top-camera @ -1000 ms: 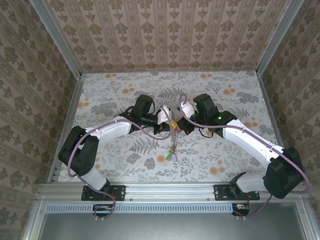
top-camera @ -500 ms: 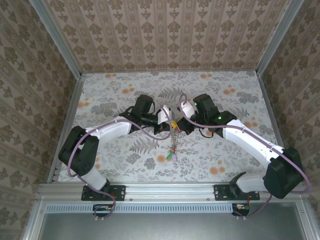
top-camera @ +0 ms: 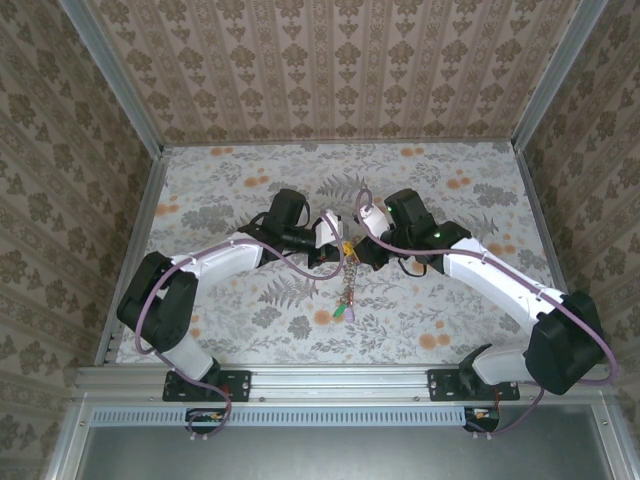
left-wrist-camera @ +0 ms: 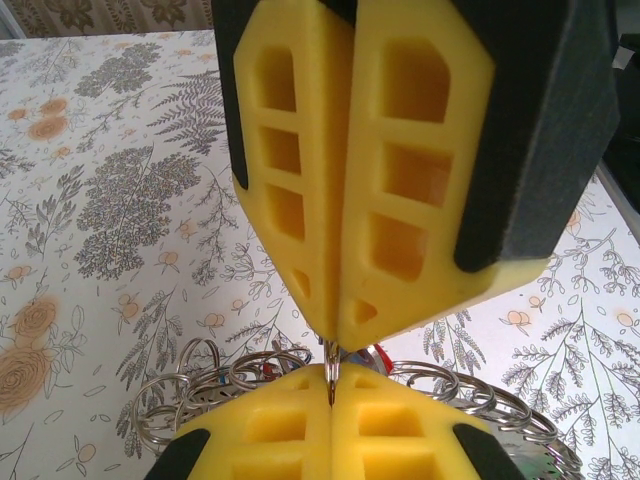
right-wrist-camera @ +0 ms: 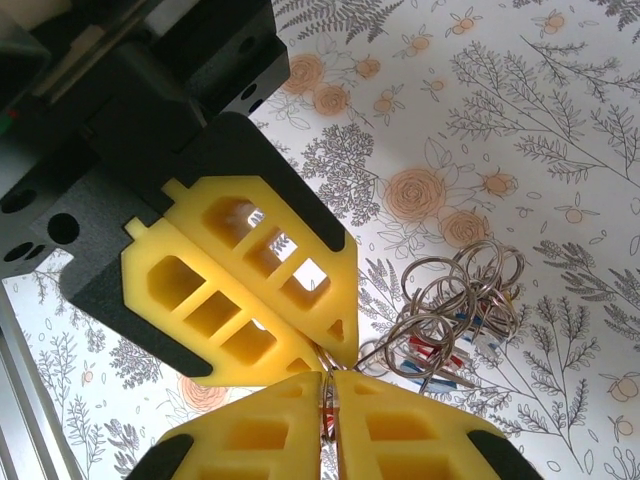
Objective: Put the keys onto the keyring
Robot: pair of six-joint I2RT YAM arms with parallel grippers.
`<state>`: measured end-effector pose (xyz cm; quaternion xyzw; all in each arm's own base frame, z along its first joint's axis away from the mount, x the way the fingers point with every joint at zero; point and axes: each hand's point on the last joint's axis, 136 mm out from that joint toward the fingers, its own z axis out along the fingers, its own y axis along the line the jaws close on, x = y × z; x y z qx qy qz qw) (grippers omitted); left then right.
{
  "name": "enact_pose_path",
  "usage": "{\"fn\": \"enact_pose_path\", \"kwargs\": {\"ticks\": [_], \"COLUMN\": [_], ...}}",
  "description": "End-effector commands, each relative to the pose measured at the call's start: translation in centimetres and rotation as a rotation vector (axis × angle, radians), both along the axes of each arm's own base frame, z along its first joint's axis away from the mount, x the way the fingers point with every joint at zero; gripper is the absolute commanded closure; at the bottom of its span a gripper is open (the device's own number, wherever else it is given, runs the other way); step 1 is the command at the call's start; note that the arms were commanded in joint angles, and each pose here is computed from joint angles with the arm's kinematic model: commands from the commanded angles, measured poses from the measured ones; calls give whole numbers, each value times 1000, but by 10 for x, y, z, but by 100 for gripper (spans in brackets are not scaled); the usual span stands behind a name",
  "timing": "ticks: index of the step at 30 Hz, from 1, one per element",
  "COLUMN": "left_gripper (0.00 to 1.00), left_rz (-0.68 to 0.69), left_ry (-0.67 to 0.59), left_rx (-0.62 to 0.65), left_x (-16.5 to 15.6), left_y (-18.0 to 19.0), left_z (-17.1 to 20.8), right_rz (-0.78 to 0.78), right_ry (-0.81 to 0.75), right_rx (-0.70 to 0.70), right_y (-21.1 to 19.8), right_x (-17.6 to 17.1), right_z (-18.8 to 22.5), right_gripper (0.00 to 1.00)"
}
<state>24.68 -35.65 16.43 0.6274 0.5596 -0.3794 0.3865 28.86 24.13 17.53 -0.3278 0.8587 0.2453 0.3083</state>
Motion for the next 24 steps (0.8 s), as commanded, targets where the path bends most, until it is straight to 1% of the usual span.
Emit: {"fn": "enact_pose_path", "kwargs": {"ticks": [1, 4, 7, 9, 11, 18, 21, 24], "left_gripper": [100, 100, 100, 100, 100, 100, 100, 100], "left_rz": [-28, -27, -21, -9, 9, 50, 63, 68], "left_ry": [-37, -36, -42, -49, -55, -50, -47, -38], "left_rx": [-60, -63, -63, -61, -64, -78, -90, -88], "left_x": [-2, -2, 0, 1, 4, 7, 7, 6], "left_y": [-6, -7, -7, -6, -5, -3, -3, -2], "left_z": [21, 22, 23, 22, 21, 16, 15, 12], "right_rz": [-19, -24, -31, -50, -80, -183, -203, -190], "right_ry": [-2, -1, 5, -3, -15, 31, 40, 45], "right_rx": [-30, -39, -47, -57, -62, -29, 8, 62], "right_y": [-4, -5, -6, -9, -14, -26, -26, -22], "right_x": [4, 5, 6, 8, 11, 18, 19, 18], "right_z": [0, -1, -2, -2, -2, -6, -4, 2], "right_gripper": [87, 90, 98, 100, 100, 100, 100, 100]}}
